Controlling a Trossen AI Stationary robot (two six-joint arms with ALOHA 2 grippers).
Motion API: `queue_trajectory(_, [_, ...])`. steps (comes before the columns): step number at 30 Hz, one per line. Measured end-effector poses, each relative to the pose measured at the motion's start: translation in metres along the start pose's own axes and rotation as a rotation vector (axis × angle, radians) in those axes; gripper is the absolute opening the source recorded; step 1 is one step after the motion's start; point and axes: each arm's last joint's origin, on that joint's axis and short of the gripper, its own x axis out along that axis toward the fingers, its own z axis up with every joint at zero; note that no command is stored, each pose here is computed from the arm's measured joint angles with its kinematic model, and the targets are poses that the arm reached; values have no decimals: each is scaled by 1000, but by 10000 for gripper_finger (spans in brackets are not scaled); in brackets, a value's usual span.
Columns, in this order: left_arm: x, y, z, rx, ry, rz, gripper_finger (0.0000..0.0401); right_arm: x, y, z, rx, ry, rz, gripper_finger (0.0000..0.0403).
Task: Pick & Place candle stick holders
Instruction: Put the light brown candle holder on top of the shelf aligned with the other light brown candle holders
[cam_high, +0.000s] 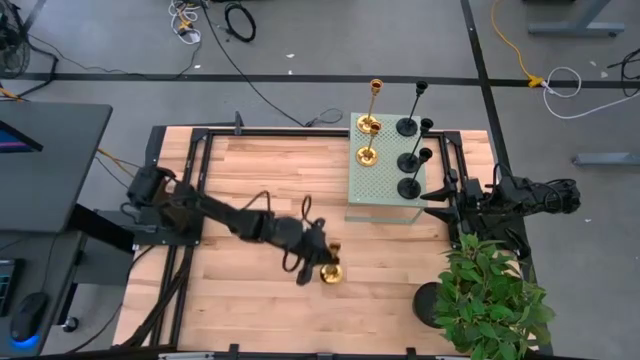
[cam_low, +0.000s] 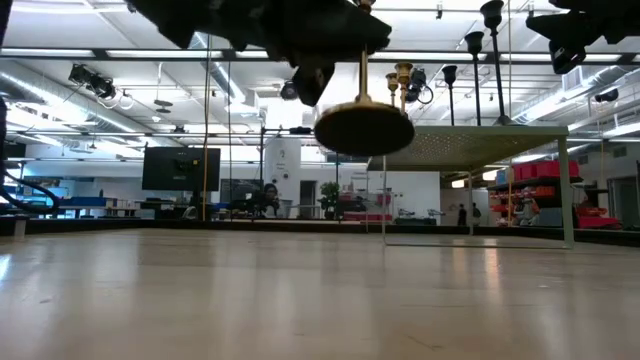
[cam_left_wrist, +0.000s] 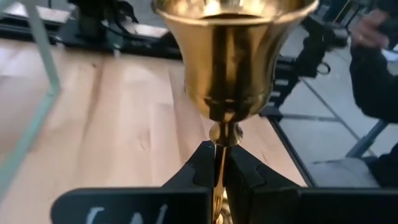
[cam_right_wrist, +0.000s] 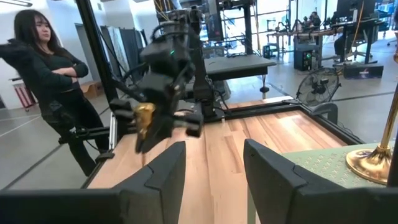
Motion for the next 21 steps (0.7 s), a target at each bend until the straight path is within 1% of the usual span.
queue_trajectory(4, [-10,22,20,-20,-31,22,14,0,0,0,0,0,0,162])
queue_trajectory(6, [-13,32,33,-26,-13,45,14,0,0,0,-3,0,-1,162])
queue_trajectory(8, [-15,41,49,-11,9,73,14,0,0,0,-8,1,-1,162])
queue_trajectory(10, [-17,49,64,27,40,77,14,0,0,0,-18,0,-1,162])
queue_trajectory(13, [-22,60,86,56,36,108,14,0,0,0,-20,1,-2,162])
queue_trajectory(18, [-32,81,109,93,-8,118,14,0,0,0,-19,1,-2,162])
queue_trajectory(21, [-37,93,117,88,-28,147,14,0,0,0,-20,1,-2,162])
